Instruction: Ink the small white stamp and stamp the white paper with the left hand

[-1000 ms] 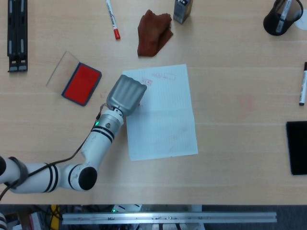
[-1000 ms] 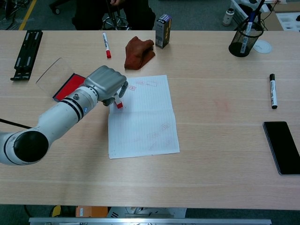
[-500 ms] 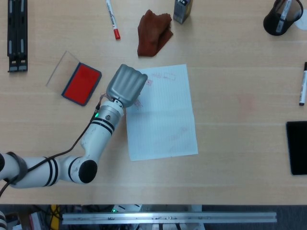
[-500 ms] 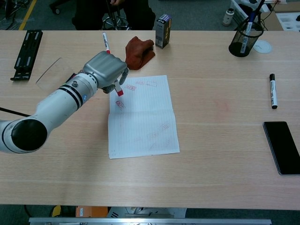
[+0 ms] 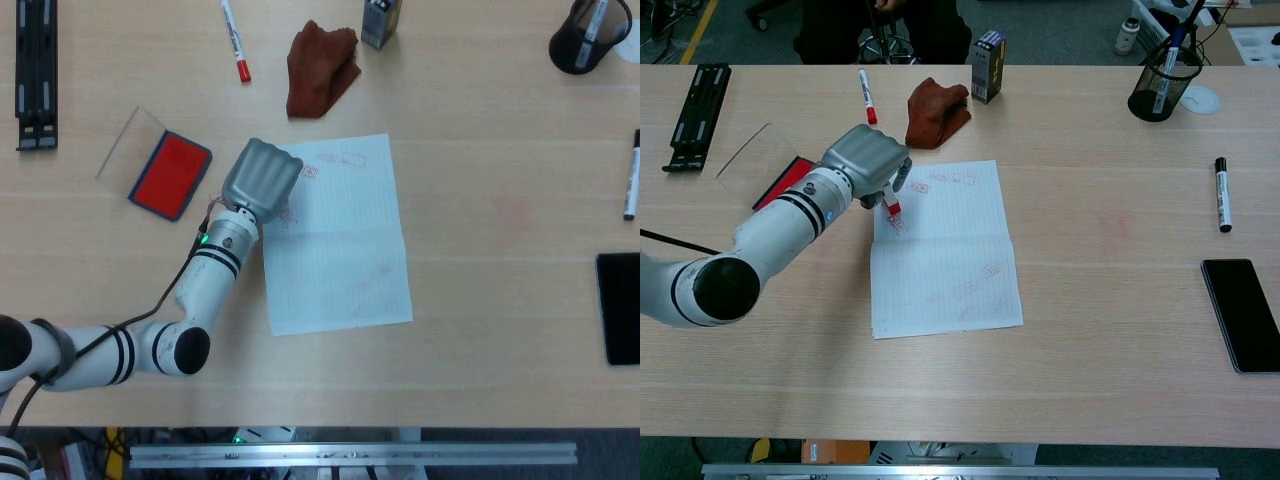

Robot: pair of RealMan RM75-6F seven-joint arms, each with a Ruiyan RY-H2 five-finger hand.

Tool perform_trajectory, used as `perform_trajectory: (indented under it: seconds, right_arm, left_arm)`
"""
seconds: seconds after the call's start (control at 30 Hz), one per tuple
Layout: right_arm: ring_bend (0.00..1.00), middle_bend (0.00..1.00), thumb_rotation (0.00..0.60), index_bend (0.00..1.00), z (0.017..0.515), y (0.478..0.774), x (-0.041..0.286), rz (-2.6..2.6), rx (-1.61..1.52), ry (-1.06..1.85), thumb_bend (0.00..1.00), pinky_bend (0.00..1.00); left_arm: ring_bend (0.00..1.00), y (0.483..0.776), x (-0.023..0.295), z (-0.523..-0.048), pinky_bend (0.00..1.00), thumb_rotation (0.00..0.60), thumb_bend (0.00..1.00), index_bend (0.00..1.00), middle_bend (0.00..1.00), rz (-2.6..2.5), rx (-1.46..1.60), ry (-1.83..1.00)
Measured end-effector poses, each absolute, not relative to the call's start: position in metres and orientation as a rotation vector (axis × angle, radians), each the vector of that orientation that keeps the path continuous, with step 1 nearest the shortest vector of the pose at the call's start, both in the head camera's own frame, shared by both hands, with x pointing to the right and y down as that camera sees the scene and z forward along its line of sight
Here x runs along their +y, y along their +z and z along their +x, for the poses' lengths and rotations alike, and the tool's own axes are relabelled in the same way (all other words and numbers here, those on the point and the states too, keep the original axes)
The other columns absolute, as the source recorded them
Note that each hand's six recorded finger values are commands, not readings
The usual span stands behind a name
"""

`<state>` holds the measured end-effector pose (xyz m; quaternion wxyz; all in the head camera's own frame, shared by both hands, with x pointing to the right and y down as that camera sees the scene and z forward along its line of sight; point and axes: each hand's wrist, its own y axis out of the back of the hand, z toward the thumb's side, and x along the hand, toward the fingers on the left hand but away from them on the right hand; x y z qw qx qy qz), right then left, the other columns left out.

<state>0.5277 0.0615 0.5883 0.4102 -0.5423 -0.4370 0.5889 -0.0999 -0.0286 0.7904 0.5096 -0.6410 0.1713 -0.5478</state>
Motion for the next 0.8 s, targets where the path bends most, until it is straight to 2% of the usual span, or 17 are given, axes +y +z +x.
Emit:
perform_trajectory:
  seconds: [0.8]
  right_arm:
    - [0.36,0.44,0.6,0.32,0.531,0.587,0.064,-1.355,-1.108,1.491,0.12,0.51]
  left_arm:
    - [1.0,0.803,-0.022,-0.099,1.0,0.6,0.35,0.54,1.0,-1.563,0.383,-1.341]
